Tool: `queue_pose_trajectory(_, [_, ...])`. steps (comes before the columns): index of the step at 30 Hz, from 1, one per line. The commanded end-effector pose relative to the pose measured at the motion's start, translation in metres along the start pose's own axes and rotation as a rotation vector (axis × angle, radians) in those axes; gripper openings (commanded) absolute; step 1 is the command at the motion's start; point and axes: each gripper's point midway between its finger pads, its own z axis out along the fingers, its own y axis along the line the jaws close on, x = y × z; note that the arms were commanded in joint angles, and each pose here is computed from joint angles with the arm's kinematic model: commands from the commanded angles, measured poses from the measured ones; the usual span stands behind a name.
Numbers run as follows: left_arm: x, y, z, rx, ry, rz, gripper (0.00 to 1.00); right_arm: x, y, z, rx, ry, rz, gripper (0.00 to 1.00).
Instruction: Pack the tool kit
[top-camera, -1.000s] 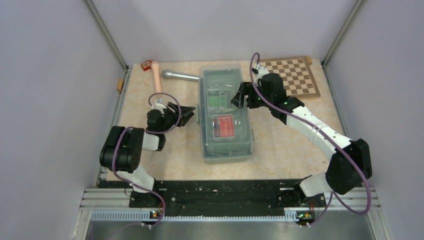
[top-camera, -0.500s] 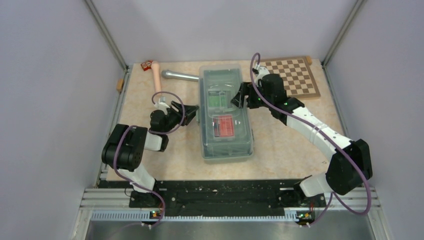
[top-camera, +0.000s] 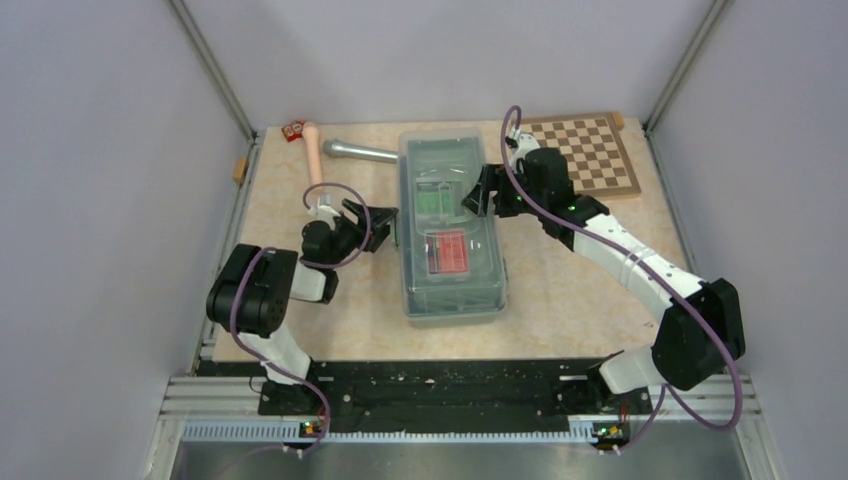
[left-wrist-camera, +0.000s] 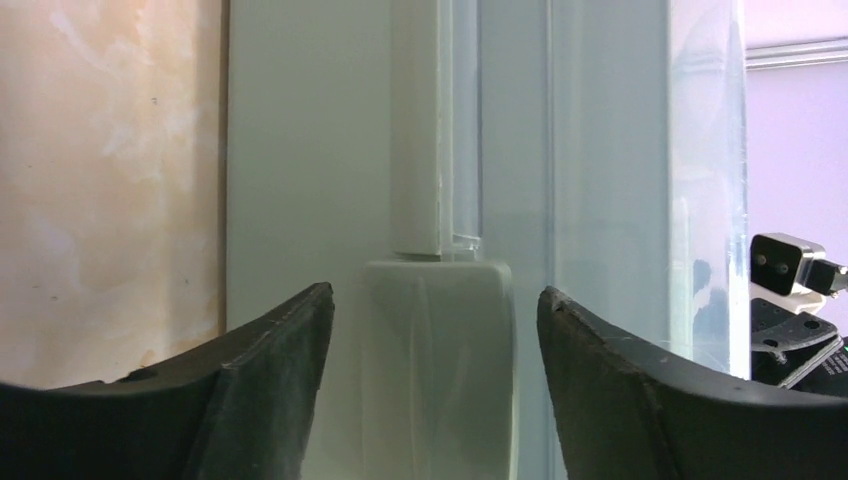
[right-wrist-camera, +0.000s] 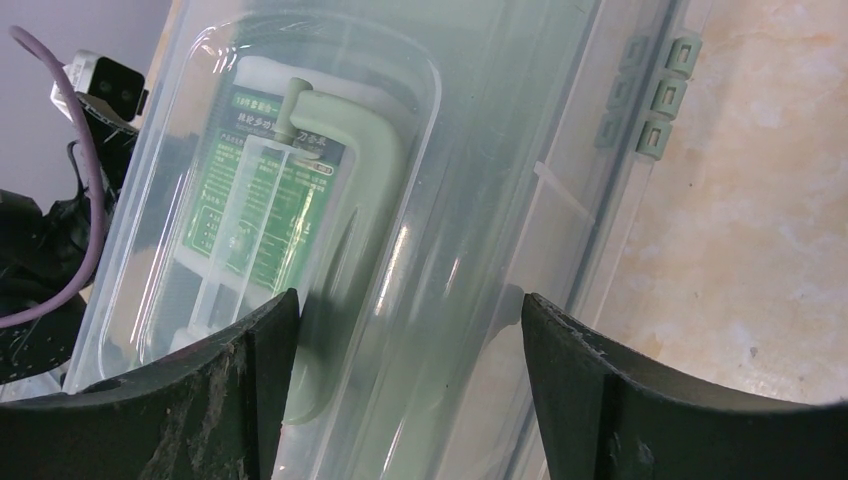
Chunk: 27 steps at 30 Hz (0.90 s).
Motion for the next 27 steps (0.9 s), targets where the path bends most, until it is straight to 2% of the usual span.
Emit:
queue_pose_trajectory(1, [0.038, -0.007, 0.001, 0.082, 0.147, 0.040, 0.81, 0.040, -0.005, 0.010, -0.025, 0.122, 0.002, 0.74])
queue_pose_trajectory(7, [0.043, -0.008, 0.003, 0.123, 0.174, 0.013, 0.85, 0.039, -0.004, 0.012, -0.029, 0.121, 0.003, 0.74])
queue_pose_trajectory(12, [0.042, -0.017, 0.000, 0.160, 0.171, 0.010, 0.80, 0.037, -0.003, 0.012, -0.033, 0.120, 0.002, 0.74])
queue_pose_trajectory(20, [0.038, -0.055, -0.009, 0.252, 0.159, 0.012, 0.79, 0.037, -0.004, 0.012, -0.030, 0.120, 0.000, 0.74])
queue_pose_trajectory(27, [0.034, -0.068, -0.019, 0.206, 0.130, 0.080, 0.77, 0.037, -0.005, 0.012, -0.026, 0.117, -0.005, 0.74])
